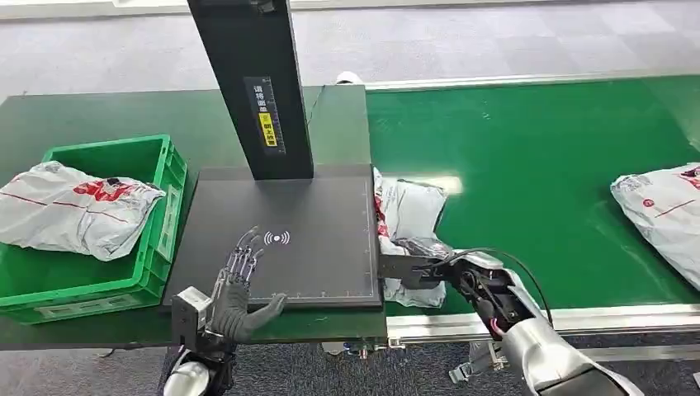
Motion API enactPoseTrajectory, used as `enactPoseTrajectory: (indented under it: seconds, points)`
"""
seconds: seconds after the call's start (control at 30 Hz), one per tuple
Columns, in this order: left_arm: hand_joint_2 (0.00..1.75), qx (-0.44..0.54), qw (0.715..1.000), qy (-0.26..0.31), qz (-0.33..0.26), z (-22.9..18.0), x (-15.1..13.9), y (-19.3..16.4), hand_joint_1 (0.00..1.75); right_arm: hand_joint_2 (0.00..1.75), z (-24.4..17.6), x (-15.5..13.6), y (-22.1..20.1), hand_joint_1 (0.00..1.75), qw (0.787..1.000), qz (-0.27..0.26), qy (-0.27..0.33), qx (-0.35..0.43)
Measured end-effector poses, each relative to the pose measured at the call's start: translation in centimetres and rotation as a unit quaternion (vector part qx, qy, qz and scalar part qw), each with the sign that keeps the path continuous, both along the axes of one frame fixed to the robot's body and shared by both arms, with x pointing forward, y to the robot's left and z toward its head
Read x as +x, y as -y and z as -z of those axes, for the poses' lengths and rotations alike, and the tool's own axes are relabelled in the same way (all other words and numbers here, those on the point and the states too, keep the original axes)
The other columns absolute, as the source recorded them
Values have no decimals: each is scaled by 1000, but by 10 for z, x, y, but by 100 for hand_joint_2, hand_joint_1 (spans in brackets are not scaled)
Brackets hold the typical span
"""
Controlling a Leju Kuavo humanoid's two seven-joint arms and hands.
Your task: Moved the parcel from conveyor to table for the left to box.
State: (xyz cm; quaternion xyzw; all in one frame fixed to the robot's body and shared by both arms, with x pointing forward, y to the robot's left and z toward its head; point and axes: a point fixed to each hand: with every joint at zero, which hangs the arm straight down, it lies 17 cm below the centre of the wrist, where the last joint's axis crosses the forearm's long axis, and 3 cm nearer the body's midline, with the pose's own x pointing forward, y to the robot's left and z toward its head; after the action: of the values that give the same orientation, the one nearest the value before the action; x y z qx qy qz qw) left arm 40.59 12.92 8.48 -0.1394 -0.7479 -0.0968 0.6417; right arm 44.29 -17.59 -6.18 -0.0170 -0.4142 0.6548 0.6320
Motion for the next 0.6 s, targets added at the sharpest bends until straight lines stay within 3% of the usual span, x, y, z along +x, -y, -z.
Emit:
enactPoseTrajectory:
  seconds: [0.37,0.5,0.6]
  points:
    - [175,-1,1000,-1,-5,1,0,-3,0,175,7,5,10,175,999,10,9,-46]
    - [175,5,1000,-6,-11,5,-3,-4,0,175,7,25,25,175,990,47,64,-113]
    - [175,5,1000,-11,-19,11,-13,-8,0,175,-4,37,15,175,984,66,133,-96]
